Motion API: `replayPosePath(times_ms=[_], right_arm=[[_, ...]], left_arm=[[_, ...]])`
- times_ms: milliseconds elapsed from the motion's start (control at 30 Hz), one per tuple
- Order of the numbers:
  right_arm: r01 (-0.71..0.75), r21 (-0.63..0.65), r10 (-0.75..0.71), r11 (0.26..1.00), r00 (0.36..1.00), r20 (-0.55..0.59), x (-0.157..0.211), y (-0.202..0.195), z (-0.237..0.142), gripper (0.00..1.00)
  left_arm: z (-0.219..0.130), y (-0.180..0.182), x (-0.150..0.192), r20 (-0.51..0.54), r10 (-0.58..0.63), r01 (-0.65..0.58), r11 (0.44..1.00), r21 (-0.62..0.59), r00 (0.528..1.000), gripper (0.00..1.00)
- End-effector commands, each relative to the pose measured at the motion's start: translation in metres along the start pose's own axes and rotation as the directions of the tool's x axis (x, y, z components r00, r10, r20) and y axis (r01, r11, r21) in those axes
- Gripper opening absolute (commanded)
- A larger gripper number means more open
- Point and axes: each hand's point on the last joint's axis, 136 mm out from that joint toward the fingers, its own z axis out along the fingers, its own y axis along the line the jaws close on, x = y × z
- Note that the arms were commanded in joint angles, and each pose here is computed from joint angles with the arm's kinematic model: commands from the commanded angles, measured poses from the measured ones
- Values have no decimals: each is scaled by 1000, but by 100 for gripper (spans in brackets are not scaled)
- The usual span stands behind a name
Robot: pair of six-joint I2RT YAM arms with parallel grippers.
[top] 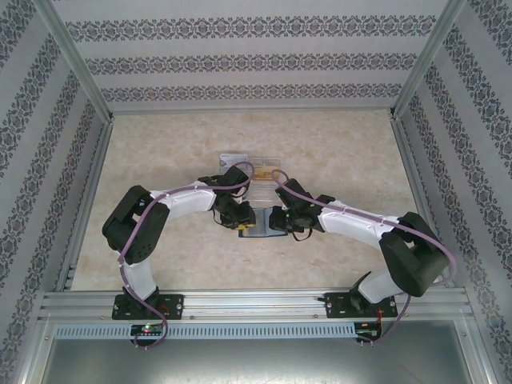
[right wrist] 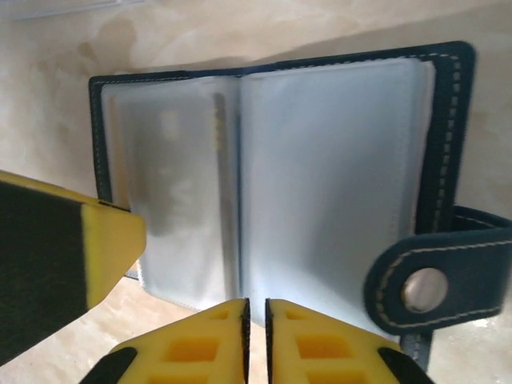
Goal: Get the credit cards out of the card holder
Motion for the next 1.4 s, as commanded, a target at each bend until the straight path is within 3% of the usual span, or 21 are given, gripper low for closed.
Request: replayPosePath(times_ms=[0, 167, 400, 533, 833, 1000, 1200, 1367], right_arm=[[36, 45, -35, 998, 999, -21, 2, 0, 4, 19], [68, 55, -65, 996, 997, -50, 0, 8, 14, 25], [60, 75, -51, 995, 992, -115, 8, 2, 35, 25], [48, 108, -33, 993, 990, -134, 14, -8, 42, 20], [-2, 143, 22, 990, 990, -140, 21, -28, 49, 11], [-9, 132, 27, 991, 990, -140, 20, -27, 49, 11], [-9, 130, 28, 992, 990, -140, 20, -27, 49, 11], [-10, 126, 27, 992, 990, -137, 20, -26, 48, 11]], left_arm=[[8, 1, 3, -13, 11, -11, 1000, -12, 1000, 25], [8, -1, 2, -12, 10, -11, 1000, -6, 1000, 23], [7, -7, -1, -10, 12, -12, 1000, 16, 1000, 19], [0, -11, -2, 2, 19, -19, 1000, 24, 1000, 18], [-19, -16, -10, 54, 20, -23, 998, 54, 998, 28], [-16, -21, -8, 40, 22, -25, 996, 84, 999, 28], [-32, -12, -14, 117, 20, -23, 1000, 20, 993, 30], [-46, -23, -12, 140, 42, -52, 996, 68, 989, 32]])
